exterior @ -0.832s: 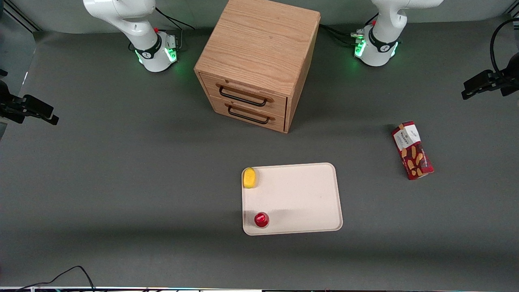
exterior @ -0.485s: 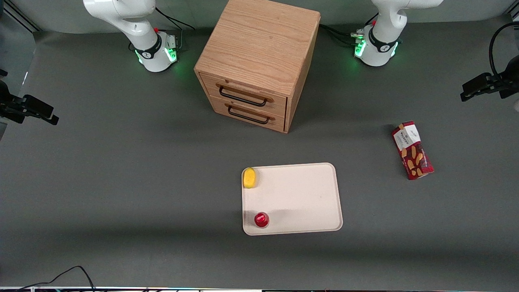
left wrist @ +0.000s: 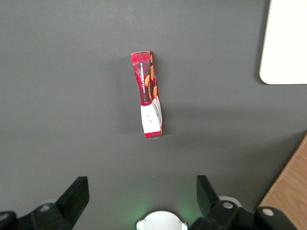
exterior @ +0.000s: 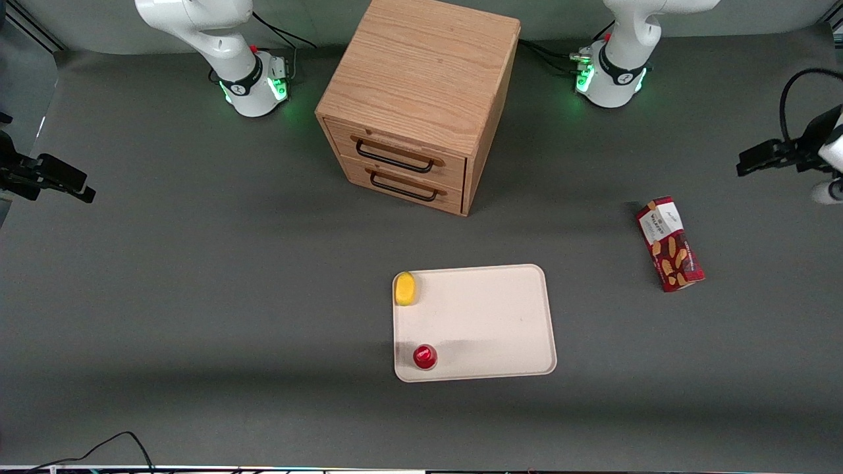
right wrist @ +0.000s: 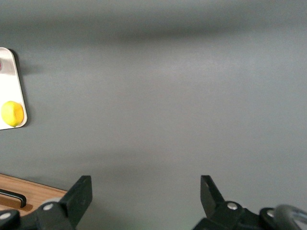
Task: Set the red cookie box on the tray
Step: 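Move the open left gripper toward the red plaid cookie box, then lower the left gripper over the cookie box and close on it, then lift the cookie box and carry it over the white tray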
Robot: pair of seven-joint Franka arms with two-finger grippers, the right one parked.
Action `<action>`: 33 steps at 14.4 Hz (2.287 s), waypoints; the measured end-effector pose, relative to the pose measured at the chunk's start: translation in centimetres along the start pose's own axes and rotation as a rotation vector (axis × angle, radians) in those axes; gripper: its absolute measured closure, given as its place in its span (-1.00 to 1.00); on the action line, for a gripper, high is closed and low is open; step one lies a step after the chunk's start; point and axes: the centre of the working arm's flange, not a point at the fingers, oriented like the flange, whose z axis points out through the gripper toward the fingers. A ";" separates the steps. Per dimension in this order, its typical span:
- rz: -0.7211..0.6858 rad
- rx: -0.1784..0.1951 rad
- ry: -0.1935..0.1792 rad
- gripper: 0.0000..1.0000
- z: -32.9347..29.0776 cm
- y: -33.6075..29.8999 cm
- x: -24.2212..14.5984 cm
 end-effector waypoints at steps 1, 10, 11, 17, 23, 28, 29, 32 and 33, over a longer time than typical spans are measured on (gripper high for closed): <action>-0.010 -0.003 -0.002 -1.00 2.5 -0.6 0.4; -0.084 -0.032 0.150 -1.00 25.1 -2.7 0.3; -0.093 -0.030 0.167 -1.00 26.7 -2.7 0.7; -0.126 -0.025 0.202 -0.52 33.7 -1.7 2.6; -0.109 -0.047 0.191 0.73 31.7 -0.2 3.1; -0.071 -0.110 0.067 0.75 18.2 2.4 4.4; -0.058 -0.116 0.049 0.75 14.0 3.3 4.6; -0.042 -0.088 0.041 0.75 3.5 6.6 4.3; -0.053 -0.080 0.043 0.75 1.4 8.0 4.1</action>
